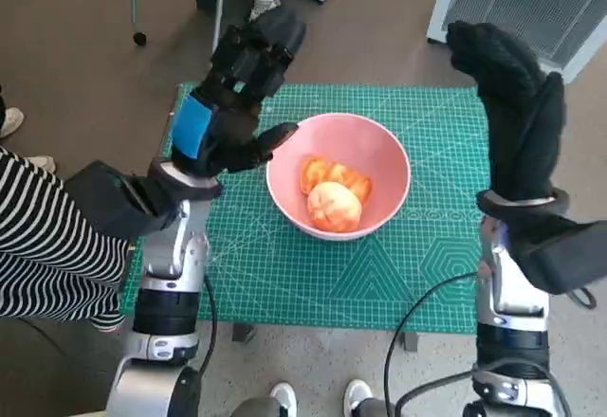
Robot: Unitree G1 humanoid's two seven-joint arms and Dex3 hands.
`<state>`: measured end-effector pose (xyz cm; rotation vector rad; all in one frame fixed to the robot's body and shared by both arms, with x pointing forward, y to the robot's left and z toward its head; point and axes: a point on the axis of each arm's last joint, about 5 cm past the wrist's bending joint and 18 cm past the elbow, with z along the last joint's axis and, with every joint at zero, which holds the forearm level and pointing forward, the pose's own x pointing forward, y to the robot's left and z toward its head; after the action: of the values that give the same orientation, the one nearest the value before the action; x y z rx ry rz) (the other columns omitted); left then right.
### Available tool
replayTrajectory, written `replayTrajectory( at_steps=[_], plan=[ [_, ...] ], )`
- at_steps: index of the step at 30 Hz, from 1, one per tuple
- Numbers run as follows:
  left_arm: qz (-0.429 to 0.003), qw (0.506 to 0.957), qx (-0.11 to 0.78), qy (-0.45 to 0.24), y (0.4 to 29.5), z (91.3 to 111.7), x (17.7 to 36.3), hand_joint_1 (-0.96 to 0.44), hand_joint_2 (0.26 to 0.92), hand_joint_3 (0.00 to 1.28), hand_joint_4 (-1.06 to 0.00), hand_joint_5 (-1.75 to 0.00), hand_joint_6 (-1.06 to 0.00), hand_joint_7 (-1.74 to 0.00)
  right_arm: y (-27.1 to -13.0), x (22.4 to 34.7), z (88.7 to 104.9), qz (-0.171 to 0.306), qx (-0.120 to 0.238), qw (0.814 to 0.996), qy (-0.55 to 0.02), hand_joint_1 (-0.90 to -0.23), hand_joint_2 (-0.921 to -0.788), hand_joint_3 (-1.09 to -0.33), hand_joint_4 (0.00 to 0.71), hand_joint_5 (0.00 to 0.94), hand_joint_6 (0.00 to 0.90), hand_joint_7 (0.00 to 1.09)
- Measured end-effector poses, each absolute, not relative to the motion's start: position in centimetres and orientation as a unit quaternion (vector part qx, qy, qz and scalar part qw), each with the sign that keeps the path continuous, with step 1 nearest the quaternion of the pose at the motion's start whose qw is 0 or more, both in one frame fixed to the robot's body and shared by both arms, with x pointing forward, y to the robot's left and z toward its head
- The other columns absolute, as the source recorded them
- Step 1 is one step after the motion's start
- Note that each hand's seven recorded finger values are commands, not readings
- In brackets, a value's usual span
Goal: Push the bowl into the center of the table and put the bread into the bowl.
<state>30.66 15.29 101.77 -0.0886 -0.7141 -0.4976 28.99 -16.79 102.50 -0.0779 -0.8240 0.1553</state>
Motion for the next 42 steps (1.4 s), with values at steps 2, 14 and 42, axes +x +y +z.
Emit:
replayTrajectory(
  at_steps=[2,14,42],
  plan=[
    [-0.24,0.905,-0.042,-0.35,15.32,101.71,30.66,-0.65,0.921,0.37,-0.12,-0.04,0.0,-0.59,-16.67,29.05,102.45,0.076,-0.036,0.914,-0.398,-0.825,-0.921,-0.771,0.221,0.0,0.061,0.56],
    [-0.242,0.904,-0.04,-0.351,15.45,101.37,30.76,-0.64,0.921,0.36,-0.09,-0.03,0.0,-0.54,-16.37,29.25,102.53,0.08,-0.033,0.916,-0.391,-0.824,-0.921,-0.769,0.22,0.0,0.066,0.55],
    [-0.241,0.904,-0.048,-0.35,15.34,101.7,30.76,-0.66,0.921,0.35,-0.11,-0.05,0.0,-0.55,-16.67,29.09,102.86,0.078,-0.037,0.917,-0.39,-0.813,-0.921,-0.769,0.219,0.0,0.075,0.54]
  ],
)
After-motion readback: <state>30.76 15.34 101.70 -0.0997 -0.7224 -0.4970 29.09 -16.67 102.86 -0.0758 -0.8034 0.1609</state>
